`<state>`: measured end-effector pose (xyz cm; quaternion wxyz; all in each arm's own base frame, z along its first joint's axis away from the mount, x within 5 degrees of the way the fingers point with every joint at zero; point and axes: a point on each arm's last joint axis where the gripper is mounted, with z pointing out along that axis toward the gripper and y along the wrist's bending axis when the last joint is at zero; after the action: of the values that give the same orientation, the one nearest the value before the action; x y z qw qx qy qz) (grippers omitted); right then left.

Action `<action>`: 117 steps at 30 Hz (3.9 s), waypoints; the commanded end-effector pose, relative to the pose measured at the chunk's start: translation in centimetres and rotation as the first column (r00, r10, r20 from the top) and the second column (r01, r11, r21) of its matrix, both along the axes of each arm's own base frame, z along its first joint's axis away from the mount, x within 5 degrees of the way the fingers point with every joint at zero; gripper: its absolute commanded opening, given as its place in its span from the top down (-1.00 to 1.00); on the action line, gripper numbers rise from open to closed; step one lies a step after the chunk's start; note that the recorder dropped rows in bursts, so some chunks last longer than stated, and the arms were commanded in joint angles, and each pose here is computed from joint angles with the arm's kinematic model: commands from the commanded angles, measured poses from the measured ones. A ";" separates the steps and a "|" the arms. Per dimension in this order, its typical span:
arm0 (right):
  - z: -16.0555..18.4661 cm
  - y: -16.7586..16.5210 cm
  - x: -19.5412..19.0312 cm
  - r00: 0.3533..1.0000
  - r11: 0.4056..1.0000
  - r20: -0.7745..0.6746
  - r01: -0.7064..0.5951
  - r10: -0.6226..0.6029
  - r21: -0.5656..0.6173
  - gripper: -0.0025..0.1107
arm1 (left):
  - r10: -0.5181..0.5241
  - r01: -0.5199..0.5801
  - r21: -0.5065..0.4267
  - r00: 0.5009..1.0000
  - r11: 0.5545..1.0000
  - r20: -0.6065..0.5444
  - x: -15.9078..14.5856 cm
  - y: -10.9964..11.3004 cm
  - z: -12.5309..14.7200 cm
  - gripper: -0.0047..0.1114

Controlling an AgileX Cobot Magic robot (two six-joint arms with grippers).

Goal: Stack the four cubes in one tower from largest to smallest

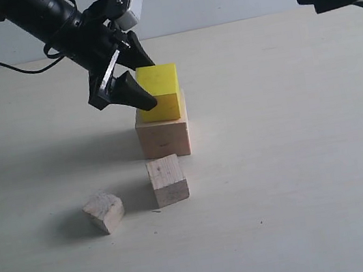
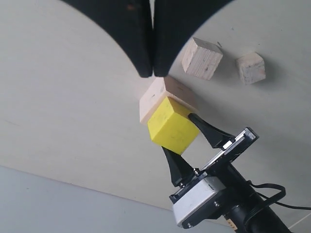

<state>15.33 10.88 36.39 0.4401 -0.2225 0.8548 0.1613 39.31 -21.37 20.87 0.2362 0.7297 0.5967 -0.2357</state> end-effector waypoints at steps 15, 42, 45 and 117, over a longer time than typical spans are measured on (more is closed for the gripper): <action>-0.1 -0.2 -0.2 1.000 1.000 -0.006 0.004 -0.004 -0.009 0.96 | 0.077 -0.077 -0.021 0.997 0.997 -0.011 0.1 0.1 1.2 -0.48; -9.3 3.4 8.9 0.965 0.936 -0.111 0.198 -0.239 -0.291 0.96 | 0.391 -0.390 0.021 0.920 0.920 -0.034 -4.8 3.9 13.4 0.92; -12.6 4.1 10.8 0.941 0.924 -0.185 0.216 -0.283 -0.314 0.96 | 0.552 -0.545 0.103 0.832 0.832 -0.052 -5.1 5.0 13.9 0.92; -23.6 4.5 25.5 0.702 0.877 -0.681 0.174 0.209 0.448 0.96 | 0.805 -0.745 0.307 0.526 0.592 -0.274 -5.8 5.5 10.2 0.92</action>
<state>40.58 15.54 12.55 0.1059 -0.0277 0.8906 0.4414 33.65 -15.94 30.84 0.1346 0.3444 0.9085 -0.1946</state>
